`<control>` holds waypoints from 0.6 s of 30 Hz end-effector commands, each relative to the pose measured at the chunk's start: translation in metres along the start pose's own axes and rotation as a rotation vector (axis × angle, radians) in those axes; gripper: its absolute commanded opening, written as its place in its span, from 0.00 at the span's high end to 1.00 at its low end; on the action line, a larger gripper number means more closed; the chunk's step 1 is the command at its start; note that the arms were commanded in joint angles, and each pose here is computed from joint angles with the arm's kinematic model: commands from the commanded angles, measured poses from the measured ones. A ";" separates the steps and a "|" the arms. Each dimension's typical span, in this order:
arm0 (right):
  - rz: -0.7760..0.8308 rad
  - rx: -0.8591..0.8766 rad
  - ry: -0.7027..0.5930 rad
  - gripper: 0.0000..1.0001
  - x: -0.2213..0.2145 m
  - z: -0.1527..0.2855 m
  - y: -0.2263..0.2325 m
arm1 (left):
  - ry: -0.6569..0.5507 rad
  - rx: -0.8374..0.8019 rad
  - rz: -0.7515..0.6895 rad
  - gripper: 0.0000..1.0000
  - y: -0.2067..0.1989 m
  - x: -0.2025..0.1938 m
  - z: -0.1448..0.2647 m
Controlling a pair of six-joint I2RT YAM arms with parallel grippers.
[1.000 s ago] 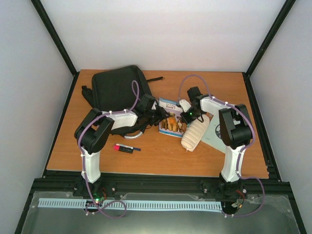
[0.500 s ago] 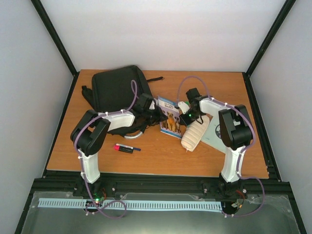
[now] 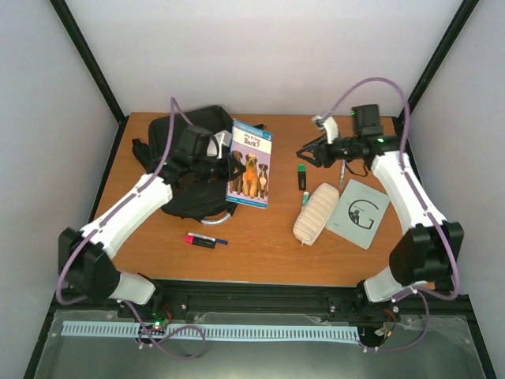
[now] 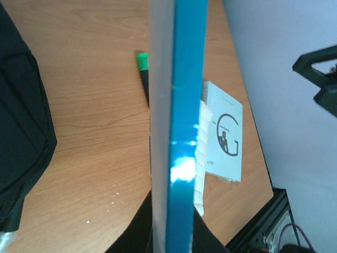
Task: Pack the student bag
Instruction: Pick up the book from the center of the board.
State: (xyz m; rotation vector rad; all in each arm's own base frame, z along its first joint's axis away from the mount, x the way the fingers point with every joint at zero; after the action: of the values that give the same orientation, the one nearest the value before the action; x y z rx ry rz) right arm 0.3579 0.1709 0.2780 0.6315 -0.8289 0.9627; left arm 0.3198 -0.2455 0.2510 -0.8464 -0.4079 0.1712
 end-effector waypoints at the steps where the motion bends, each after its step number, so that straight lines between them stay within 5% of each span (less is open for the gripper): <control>1: -0.005 0.096 -0.238 0.54 0.028 0.051 0.028 | -0.049 -0.054 -0.167 0.99 -0.031 -0.005 0.058; 6: 0.011 0.150 -0.322 0.21 0.036 0.063 0.048 | -0.114 -0.245 -0.273 0.99 -0.072 -0.012 0.104; 9: -0.069 0.281 -0.311 0.15 0.040 0.061 0.055 | -0.119 -0.301 -0.301 0.99 -0.086 -0.017 0.123; 11: -0.079 0.367 -0.328 0.02 0.043 0.063 0.061 | -0.114 -0.346 -0.314 0.99 -0.096 -0.021 0.134; 18: 0.050 0.431 -0.369 0.00 0.067 0.062 0.095 | -0.048 -0.529 -0.338 0.99 -0.122 -0.032 0.145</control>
State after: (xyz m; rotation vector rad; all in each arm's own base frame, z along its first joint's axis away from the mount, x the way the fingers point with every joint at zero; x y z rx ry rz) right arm 0.3007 0.1765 0.3471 1.1141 -0.9234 0.9764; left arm 0.2413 -0.2282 0.3822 -1.1266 -0.6138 -0.1366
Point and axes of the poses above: each gripper's point midway between its finger pads, its own z axis back along the fingers, its own y axis along the line the jaws close on, x = y × z, the point moved 3 cm from there along z, back along the fingers, and after that the axes turned 14 degrees about z, right-handed, at the moved point
